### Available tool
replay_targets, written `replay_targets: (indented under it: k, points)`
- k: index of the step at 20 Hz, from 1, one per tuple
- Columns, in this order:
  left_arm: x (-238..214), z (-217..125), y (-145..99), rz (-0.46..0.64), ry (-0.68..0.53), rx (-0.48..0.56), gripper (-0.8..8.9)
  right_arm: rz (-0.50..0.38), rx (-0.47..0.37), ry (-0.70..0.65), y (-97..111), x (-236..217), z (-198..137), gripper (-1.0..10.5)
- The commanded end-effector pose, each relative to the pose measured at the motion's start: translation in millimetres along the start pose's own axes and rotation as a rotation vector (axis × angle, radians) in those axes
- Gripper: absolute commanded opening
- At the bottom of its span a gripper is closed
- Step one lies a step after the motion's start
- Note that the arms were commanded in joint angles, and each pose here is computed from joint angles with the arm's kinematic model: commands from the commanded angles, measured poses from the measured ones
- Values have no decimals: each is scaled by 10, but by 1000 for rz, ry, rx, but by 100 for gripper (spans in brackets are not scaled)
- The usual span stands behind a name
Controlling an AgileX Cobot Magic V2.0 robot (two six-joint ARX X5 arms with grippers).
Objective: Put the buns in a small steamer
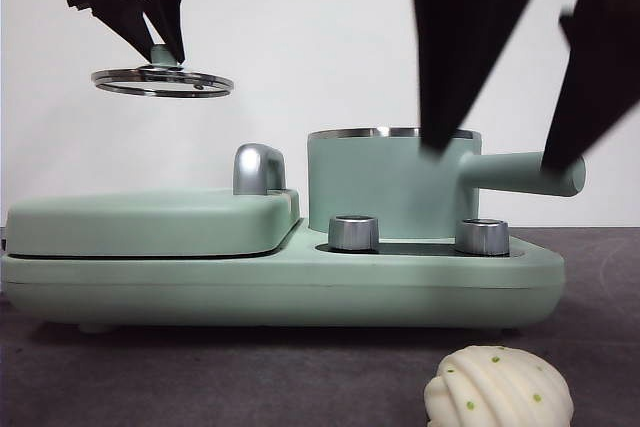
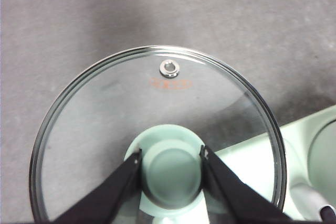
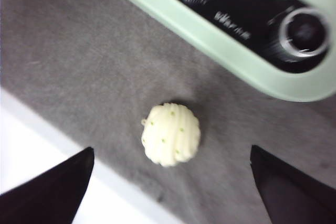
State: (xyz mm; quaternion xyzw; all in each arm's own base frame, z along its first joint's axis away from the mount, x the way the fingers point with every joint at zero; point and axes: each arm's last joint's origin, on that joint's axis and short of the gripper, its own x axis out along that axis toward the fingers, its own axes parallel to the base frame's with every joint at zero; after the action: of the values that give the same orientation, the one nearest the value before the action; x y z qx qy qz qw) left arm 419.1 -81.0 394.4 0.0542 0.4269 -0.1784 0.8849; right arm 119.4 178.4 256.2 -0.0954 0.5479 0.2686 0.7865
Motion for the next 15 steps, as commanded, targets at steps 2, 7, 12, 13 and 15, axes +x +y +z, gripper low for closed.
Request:
replay_targets:
  k: [2,7,12,13,15]
  points:
    - [-104,67,-57,-9,-59,15,55,-8,64,23,-37,289,-165,474]
    - [-104,67,-60,-9,-59,15,55,33,85,39,-95,544,-337,473]
    - [-104,68,-60,-10,-59,15,55,42,84,24,-79,625,-304,473]
    - [-104,68,-60,-9,-59,15,55,51,84,31,-68,661,-293,473]
    - [-104,68,-60,-9,-59,15,55,45,83,57,-59,743,-287,472]
